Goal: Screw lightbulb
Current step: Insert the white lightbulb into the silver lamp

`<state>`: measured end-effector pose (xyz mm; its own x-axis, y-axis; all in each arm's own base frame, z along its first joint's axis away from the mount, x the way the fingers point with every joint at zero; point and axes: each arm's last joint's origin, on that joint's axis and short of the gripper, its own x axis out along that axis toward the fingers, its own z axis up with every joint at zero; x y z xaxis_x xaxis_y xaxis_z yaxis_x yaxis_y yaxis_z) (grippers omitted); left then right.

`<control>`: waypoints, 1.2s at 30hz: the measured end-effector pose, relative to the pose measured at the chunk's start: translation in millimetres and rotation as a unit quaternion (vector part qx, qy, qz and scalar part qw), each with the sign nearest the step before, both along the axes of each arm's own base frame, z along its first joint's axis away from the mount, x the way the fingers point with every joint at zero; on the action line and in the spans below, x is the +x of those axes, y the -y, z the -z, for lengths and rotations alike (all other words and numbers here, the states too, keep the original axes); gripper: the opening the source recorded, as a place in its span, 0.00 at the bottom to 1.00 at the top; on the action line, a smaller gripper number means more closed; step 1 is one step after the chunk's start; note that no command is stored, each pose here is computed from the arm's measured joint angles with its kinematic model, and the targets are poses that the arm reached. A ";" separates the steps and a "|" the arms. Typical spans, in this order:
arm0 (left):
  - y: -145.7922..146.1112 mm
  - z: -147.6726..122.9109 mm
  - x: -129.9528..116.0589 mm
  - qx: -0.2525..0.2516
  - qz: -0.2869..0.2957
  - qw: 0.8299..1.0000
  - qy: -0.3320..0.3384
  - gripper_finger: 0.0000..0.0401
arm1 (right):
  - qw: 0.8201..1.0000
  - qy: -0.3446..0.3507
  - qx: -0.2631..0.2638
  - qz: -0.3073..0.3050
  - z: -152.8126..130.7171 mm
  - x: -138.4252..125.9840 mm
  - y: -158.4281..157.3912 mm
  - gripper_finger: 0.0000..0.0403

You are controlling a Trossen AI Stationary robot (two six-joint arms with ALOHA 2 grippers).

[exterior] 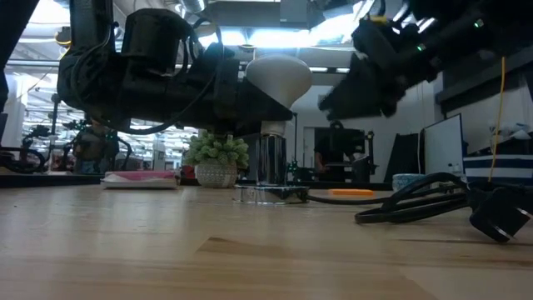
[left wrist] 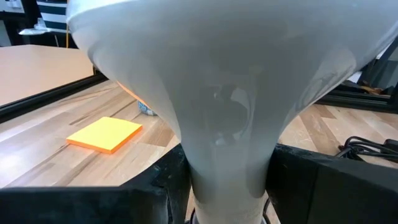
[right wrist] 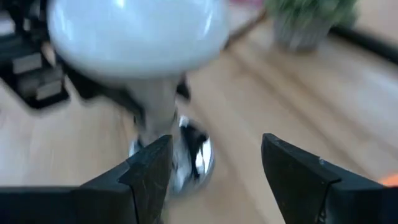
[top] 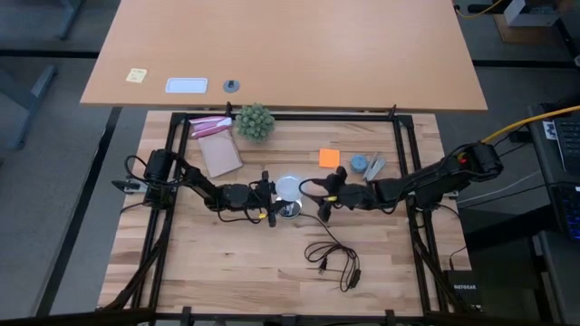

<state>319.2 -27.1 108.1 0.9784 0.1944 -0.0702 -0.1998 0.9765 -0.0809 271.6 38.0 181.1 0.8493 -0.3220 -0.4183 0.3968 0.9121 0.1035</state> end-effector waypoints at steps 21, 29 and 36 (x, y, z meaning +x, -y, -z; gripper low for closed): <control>0.6 1.0 -0.3 -0.001 0.005 1.000 -0.003 0.38 | 0.998 0.048 -0.035 -0.001 -13.3 6.1 -0.3 0.61; 0.6 0.9 -0.2 -0.001 0.004 1.000 -0.003 0.38 | 0.999 -0.015 -0.018 -0.025 -3.8 -0.3 -1.0 0.61; -0.7 1.1 -0.1 -0.001 0.002 1.000 -0.003 0.38 | 0.989 -0.081 0.103 -0.066 10.9 -7.3 -5.5 0.61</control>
<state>319.1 -26.4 107.1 0.9788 0.1899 -0.0770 -0.1960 0.9773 -0.0809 264.3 43.5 170.2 0.7946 -0.1056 -0.5979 0.3018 0.9232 0.2380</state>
